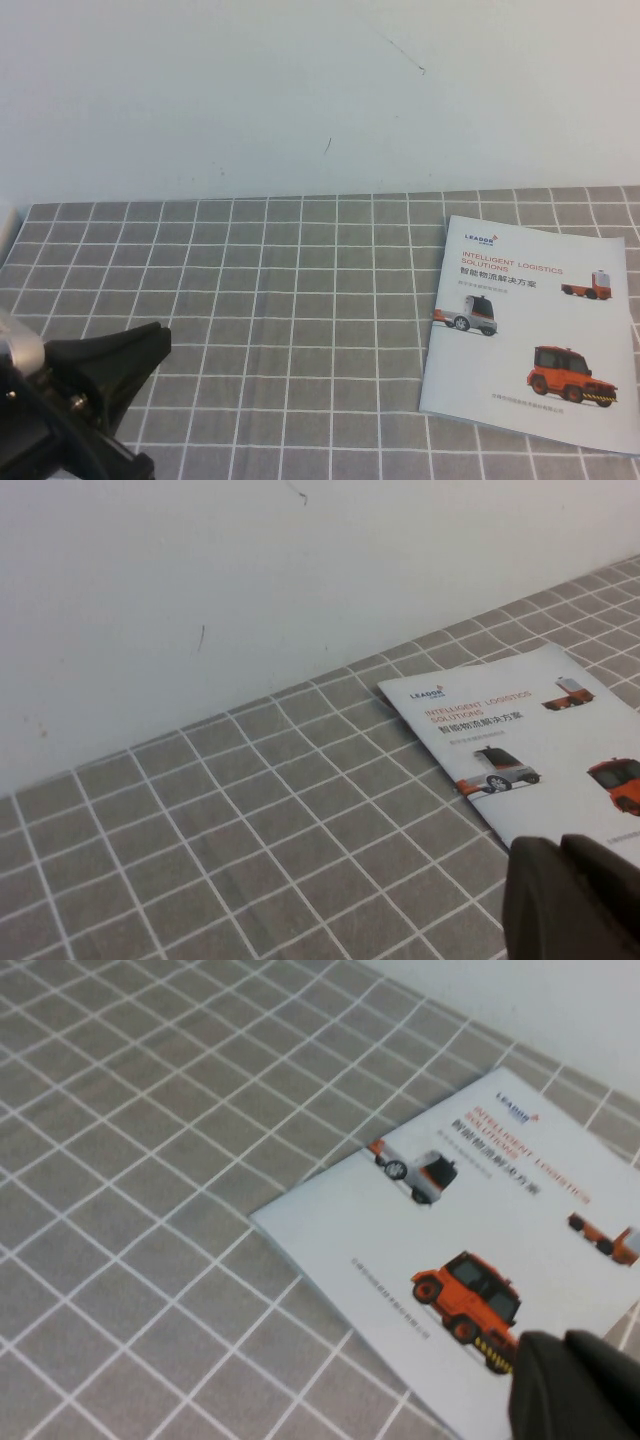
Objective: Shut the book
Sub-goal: 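Close the open booklet and leave it lying on the table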
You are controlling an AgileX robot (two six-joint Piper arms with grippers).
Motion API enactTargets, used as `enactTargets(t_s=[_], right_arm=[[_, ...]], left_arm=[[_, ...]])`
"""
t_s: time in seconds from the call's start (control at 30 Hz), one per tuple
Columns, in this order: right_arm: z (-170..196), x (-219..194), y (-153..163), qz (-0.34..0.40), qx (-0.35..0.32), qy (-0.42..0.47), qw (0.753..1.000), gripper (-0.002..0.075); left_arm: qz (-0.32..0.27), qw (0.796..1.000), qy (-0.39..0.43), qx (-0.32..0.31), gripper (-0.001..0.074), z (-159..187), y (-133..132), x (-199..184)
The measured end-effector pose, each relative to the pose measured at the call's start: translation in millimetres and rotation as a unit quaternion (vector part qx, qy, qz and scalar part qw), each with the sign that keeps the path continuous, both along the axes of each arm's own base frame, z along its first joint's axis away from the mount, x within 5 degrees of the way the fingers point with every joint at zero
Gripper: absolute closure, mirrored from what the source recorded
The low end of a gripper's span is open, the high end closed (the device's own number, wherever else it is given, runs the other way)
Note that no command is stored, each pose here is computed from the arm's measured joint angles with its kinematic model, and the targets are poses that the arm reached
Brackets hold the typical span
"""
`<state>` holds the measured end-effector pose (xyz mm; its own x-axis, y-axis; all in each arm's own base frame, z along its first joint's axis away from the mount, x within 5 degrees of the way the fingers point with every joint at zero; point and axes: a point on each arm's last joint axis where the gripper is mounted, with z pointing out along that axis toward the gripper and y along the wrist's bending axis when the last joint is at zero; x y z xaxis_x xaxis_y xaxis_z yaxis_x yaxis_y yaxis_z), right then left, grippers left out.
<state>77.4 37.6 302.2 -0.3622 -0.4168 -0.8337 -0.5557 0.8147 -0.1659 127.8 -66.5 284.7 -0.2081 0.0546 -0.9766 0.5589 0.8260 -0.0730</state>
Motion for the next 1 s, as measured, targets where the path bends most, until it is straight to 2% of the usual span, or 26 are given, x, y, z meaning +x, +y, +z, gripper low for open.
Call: enactTargets(t_s=[0.2, 0.57, 1.0], right_arm=[[-42.2, -16.2, -0.8, -0.008, 0.020, 0.004, 1.000, 0.0727], [-43.4, -18.4, -0.6, -0.008, 0.026, -0.002, 1.000, 0.0727], [-43.3, -18.4, -0.5, -0.008, 0.027, -0.002, 1.000, 0.0727]], left_arm=[[0.005, 0.999, 0.037, -0.007, 0.0739, -8.9, -2.8, 10.5], [0.010, 0.997, 0.080, -0.006, 0.0739, -21.3, -6.0, 22.5], [0.016, 0.996, 0.089, -0.004, 0.0739, -24.6, -7.5, 24.5]])
